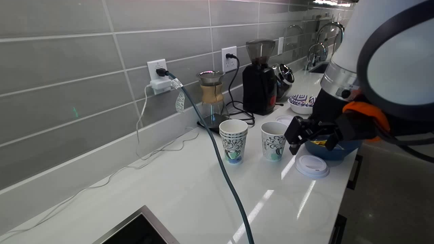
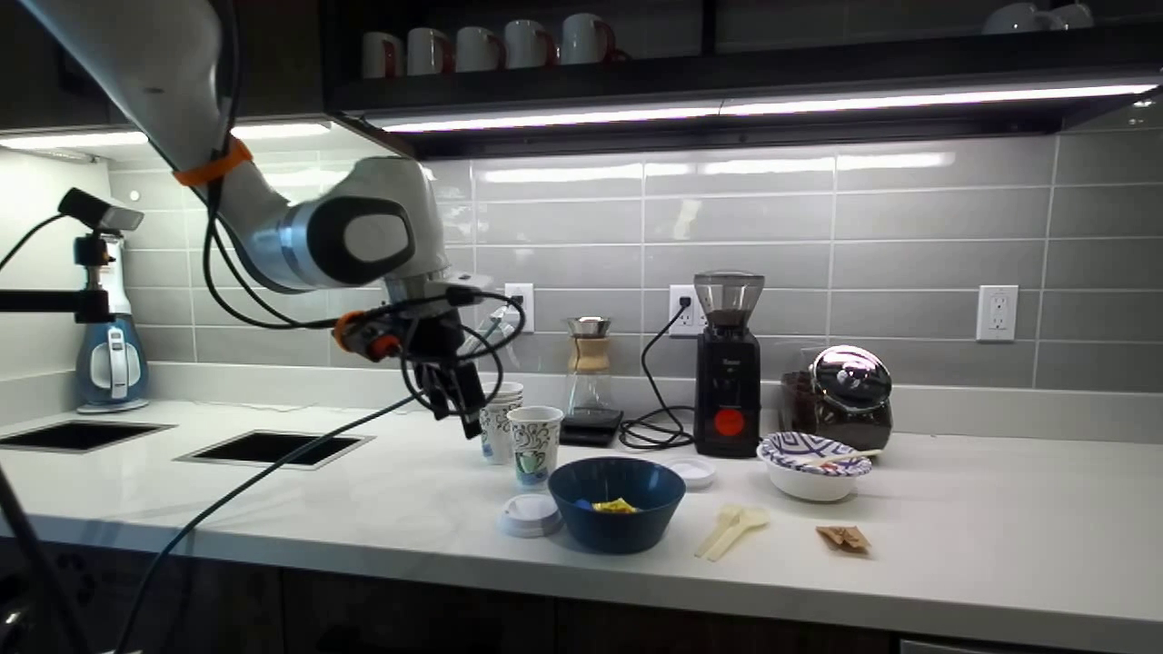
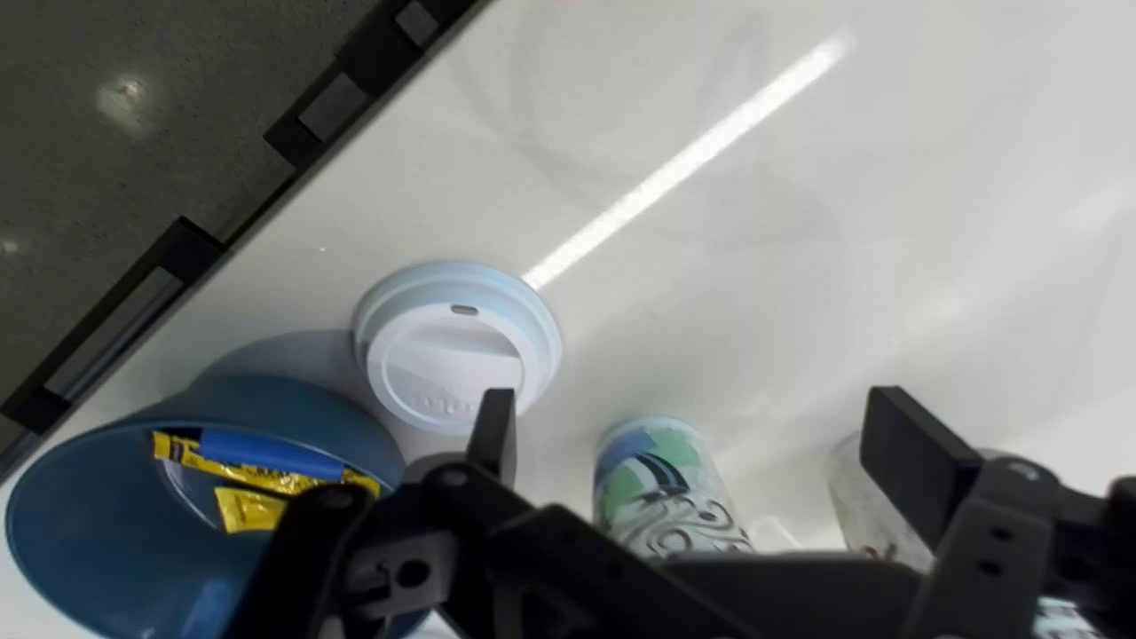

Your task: Remove the lid from the cup and put the lid upside down

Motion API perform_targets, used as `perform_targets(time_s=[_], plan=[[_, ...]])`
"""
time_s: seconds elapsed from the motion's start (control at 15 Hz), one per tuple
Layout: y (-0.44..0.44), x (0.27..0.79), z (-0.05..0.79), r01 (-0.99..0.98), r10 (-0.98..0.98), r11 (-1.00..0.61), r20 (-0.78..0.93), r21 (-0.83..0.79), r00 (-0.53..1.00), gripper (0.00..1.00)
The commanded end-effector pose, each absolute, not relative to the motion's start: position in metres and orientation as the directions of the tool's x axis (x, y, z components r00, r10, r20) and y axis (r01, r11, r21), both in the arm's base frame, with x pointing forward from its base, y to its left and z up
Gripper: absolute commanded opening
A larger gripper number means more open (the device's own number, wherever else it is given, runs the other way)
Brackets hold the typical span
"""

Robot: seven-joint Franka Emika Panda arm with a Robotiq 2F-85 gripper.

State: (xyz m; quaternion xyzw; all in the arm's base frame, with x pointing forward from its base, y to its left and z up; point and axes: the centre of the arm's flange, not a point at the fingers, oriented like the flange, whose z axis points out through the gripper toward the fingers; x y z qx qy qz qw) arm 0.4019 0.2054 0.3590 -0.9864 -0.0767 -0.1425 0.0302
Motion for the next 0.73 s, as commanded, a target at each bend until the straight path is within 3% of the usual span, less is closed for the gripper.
perform_targets(time_s=[0.0, 0.2, 0.27, 0.67], plan=[[0.22, 0.338, 0.428, 0.122, 0.096, -0.992, 0.41, -0.037, 0.907, 1.0], [0.215, 0.299, 0.47, 0.016, -0.029, -0.996, 0.515, -0.084, 0.857, 1.0], [0.231, 0.346, 0.439, 0.089, 0.043, -0.993, 0.466, -0.077, 0.884, 1.0], [0.22, 0.321, 0.457, 0.034, -0.016, -0.996, 0.512, -0.088, 0.859, 1.0]])
